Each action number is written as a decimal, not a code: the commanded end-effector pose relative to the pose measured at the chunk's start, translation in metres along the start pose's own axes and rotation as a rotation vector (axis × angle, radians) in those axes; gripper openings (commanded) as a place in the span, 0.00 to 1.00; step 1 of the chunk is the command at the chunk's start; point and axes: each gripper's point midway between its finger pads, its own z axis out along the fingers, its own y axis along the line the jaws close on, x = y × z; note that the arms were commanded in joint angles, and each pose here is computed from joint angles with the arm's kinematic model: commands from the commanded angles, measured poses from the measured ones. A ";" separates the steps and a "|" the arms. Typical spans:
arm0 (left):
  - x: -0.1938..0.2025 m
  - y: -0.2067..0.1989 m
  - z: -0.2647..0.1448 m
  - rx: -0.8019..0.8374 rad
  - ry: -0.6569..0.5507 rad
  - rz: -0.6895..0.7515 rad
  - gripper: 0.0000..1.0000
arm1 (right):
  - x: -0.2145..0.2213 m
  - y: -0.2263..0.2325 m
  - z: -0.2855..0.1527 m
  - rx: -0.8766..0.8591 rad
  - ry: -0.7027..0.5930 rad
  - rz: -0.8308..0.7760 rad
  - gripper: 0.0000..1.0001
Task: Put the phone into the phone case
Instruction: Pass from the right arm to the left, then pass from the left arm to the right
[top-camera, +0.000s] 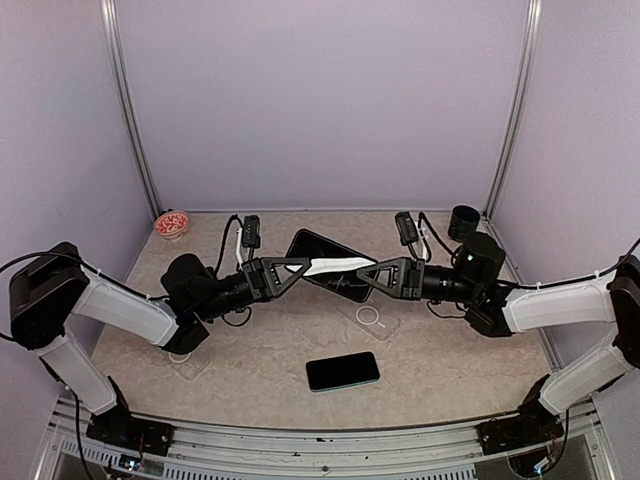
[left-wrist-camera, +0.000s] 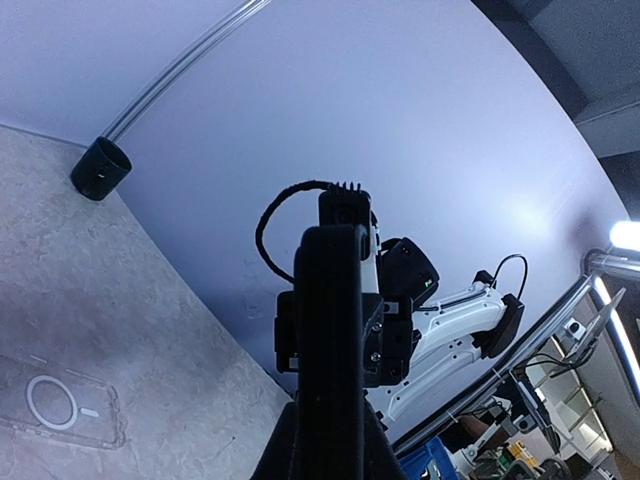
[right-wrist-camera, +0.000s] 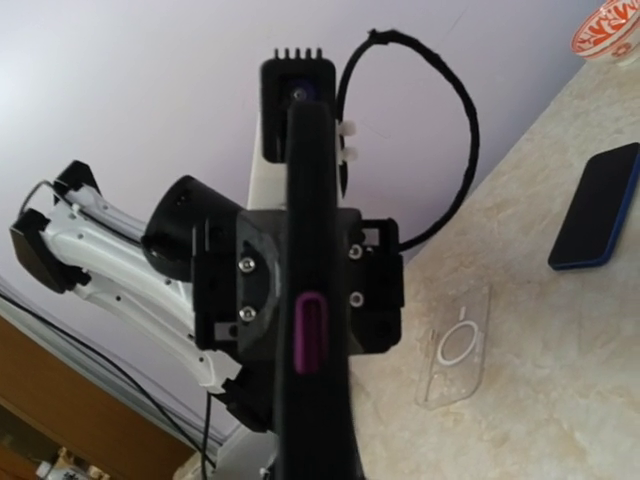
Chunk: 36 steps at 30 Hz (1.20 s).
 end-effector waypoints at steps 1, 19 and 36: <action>0.000 0.000 0.004 0.012 0.014 0.031 0.00 | 0.006 0.013 0.004 -0.021 0.063 -0.099 0.18; 0.045 -0.022 -0.003 0.099 0.388 0.155 0.00 | 0.029 0.007 -0.010 0.049 0.367 -0.229 0.63; 0.069 -0.024 0.003 0.118 0.534 0.190 0.00 | 0.072 0.006 0.014 -0.088 0.520 -0.162 0.32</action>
